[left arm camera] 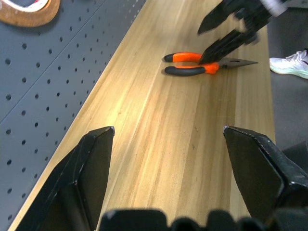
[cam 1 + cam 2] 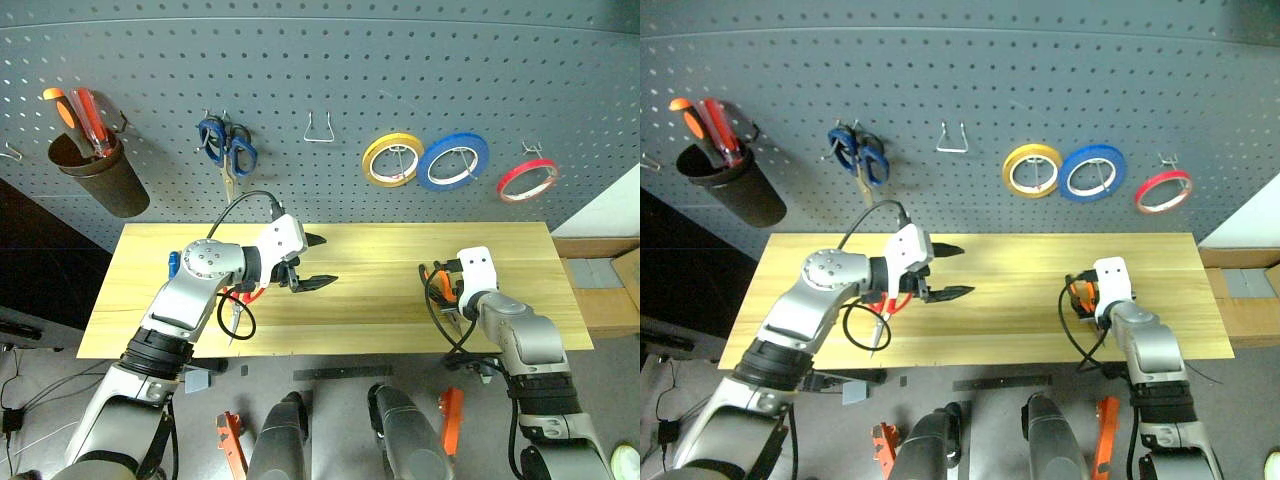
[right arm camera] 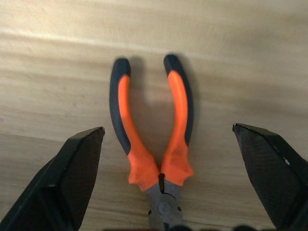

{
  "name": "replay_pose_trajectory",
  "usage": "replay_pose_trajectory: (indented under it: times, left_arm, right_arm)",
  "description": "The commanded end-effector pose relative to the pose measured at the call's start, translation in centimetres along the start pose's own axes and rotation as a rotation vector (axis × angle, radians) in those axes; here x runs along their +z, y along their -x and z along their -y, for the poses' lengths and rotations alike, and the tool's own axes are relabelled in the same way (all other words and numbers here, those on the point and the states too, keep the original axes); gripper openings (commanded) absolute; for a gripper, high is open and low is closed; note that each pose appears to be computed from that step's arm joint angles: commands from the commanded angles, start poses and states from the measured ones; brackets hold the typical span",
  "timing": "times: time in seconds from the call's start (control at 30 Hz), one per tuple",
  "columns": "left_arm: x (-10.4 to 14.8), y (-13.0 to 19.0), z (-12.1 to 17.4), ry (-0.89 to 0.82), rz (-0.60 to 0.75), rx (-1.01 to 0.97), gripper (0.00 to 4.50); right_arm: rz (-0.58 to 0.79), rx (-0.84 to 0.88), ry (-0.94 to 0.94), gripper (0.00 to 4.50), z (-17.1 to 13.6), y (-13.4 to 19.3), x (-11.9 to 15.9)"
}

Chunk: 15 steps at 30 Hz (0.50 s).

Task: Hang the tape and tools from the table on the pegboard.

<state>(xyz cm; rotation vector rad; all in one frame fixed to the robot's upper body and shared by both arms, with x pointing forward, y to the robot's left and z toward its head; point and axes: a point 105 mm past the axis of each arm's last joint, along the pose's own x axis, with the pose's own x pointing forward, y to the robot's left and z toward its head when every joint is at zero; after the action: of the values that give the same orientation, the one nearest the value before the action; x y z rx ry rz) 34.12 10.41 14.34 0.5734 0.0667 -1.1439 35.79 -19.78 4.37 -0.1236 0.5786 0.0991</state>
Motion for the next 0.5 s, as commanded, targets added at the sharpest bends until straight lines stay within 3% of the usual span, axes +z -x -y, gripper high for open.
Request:
replay_pose_trajectory:
  times: [0.03,0.43,0.5]
  left_arm:
    - [0.8,0.4,0.0,-0.043,0.026,0.013,3.9]
    - [0.8,0.3,-0.1,-0.027,0.037,0.042,3.9]
    - [0.8,0.4,-0.1,-0.028,0.043,0.053,3.9]
  right_arm:
    - [-0.017,0.018,0.007,4.46,0.2,-0.4,-0.1]
    - [-0.094,0.068,0.025,4.46,-0.4,-2.5,-1.3]
    - [-0.098,0.056,0.039,4.09,0.0,-2.8,-1.3]
